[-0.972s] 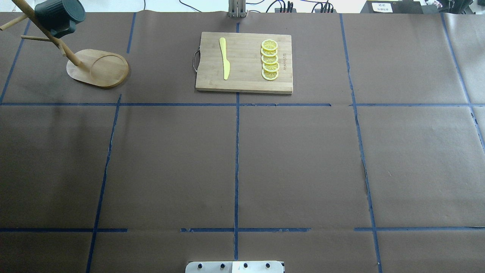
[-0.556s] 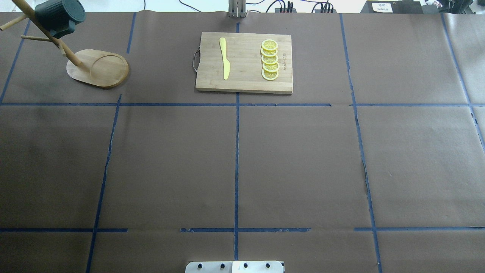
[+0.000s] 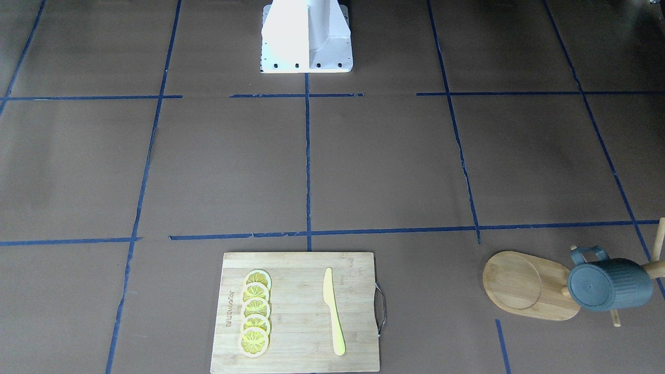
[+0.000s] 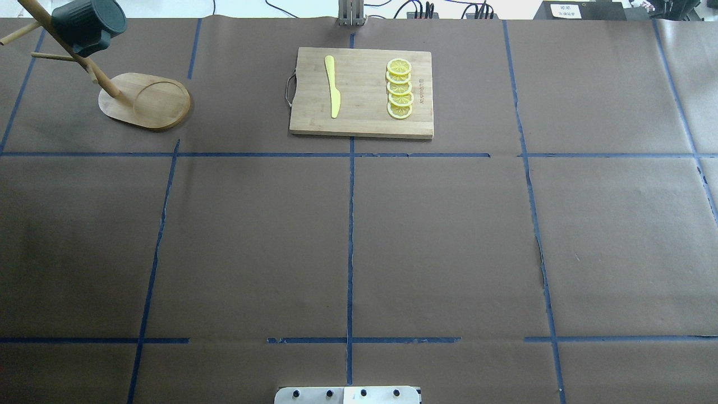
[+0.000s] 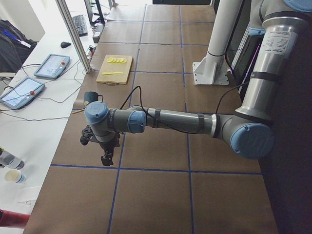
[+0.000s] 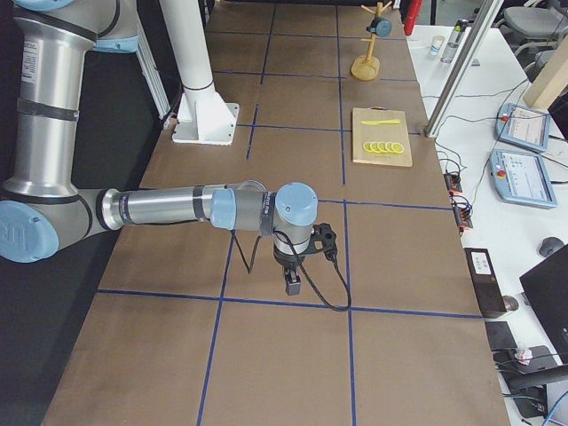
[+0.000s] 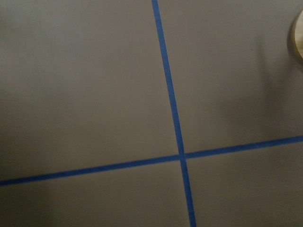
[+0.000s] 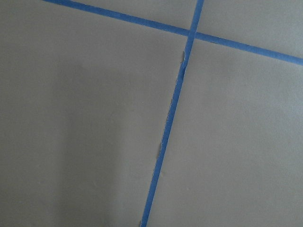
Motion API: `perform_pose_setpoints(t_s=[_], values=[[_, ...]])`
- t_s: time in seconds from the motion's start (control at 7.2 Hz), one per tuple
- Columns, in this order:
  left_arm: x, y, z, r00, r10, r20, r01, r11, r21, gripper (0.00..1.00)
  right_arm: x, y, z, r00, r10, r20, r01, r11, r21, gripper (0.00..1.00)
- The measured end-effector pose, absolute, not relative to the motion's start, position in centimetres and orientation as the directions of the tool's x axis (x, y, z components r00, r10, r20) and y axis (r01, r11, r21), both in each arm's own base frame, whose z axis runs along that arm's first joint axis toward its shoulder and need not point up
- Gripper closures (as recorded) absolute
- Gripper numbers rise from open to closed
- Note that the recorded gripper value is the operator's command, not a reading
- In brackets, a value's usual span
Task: Hang cup on storage rack
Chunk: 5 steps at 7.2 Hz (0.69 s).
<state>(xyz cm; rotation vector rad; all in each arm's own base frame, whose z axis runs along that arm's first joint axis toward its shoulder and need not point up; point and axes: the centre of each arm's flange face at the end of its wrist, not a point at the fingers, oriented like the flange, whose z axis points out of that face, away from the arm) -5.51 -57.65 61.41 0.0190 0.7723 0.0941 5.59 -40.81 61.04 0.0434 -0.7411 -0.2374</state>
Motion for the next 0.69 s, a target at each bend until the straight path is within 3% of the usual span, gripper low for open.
perform_pose_setpoints(t_s=[0.69], values=[[-6.5,-52.0,60.7,0.7,0.101,-0.707,-0.059,0.995,0.084,0.0,5.6,-40.8,61.0,0.715,-0.219,0.663,0.192,0.975,0.116,0.0]])
